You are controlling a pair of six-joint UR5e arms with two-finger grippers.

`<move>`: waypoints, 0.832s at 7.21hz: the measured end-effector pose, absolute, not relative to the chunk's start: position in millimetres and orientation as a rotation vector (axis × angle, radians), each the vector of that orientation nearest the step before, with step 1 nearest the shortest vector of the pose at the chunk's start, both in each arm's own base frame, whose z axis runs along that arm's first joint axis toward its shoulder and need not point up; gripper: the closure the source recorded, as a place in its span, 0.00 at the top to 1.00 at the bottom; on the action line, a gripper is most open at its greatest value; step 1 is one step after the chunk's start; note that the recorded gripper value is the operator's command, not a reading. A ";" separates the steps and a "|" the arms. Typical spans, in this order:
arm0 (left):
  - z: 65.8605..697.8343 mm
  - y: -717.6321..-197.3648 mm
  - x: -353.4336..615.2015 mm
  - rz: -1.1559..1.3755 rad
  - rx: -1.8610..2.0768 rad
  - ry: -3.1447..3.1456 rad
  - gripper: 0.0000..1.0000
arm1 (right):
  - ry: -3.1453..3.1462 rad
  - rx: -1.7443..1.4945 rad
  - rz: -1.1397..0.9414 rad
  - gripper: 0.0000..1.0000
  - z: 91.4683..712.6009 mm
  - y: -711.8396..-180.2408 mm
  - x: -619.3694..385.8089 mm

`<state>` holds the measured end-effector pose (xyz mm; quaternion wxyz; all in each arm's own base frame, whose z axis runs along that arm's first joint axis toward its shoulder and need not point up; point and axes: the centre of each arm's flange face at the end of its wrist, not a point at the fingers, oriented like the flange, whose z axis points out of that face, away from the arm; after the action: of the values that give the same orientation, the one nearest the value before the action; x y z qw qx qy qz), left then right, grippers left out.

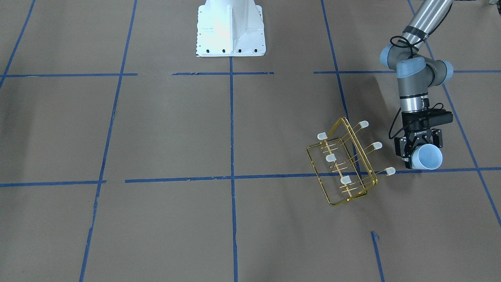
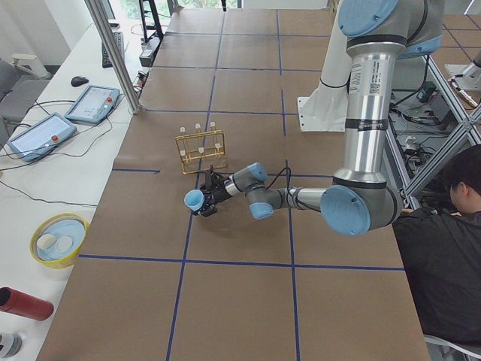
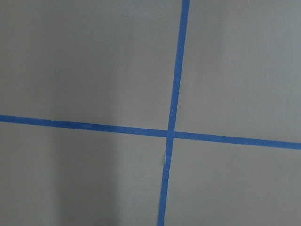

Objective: Hang cup on cup holder
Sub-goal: 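Raise the cup and tilt it sideways with the left gripper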

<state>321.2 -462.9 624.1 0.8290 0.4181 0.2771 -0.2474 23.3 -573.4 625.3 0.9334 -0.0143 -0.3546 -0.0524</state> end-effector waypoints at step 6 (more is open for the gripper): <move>627.2 -460.6 326.0 -0.501 0.836 0.621 0.66 | -0.725 -0.029 -0.107 1.00 625.3 -573.4 23.4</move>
<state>326.0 -460.6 627.2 0.8378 0.3950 0.2933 -0.2366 23.4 -573.4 625.3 0.9335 -0.0143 -0.3546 -0.0521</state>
